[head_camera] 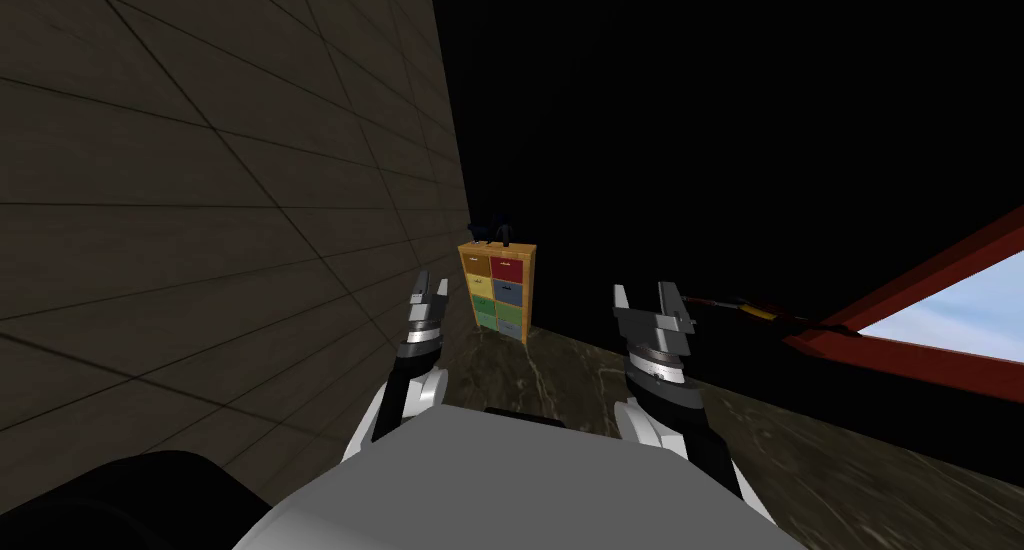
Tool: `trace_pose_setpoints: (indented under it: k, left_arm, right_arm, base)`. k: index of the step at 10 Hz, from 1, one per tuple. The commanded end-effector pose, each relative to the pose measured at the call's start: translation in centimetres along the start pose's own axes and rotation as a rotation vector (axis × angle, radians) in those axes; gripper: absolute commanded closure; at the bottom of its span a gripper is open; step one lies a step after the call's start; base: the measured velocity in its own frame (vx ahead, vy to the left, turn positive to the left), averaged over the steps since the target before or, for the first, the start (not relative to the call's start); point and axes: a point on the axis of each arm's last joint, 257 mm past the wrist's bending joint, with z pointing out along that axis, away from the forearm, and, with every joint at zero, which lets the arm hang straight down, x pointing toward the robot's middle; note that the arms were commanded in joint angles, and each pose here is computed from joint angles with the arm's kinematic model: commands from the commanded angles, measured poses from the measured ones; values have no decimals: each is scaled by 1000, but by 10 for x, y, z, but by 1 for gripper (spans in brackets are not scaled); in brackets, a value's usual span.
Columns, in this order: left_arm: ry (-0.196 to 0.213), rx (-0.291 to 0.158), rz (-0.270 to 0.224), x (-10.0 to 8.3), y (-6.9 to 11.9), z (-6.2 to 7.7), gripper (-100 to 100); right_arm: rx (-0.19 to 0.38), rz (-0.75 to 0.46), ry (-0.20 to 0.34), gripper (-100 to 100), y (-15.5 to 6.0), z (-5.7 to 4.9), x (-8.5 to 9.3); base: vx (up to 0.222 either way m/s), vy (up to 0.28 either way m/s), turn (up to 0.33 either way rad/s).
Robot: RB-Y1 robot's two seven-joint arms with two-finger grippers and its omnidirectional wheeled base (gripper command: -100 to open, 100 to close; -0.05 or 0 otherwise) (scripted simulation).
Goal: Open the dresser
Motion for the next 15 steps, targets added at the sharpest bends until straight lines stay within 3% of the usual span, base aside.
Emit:
trace_pose_setpoints:
  k: [1,9,10,15]
  left_arm:
    - [0,0,0,0,0,0,0]
    - [0,0,0,0,0,0,0]
    - [42,-7,14,6,4,0,-100]
    - [155,-63,59,20,38,-7,-100]
  right_arm:
    - [0,0,0,0,0,0,0]
    - [0,0,0,0,0,0,0]
    - [0,0,0,0,0,0,0]
    - [0,0,0,0,0,0,0]
  base:
    - [0,0,0]
    - [0,0,0]
    - [20,-4,-11]
    - [63,-5,-24]
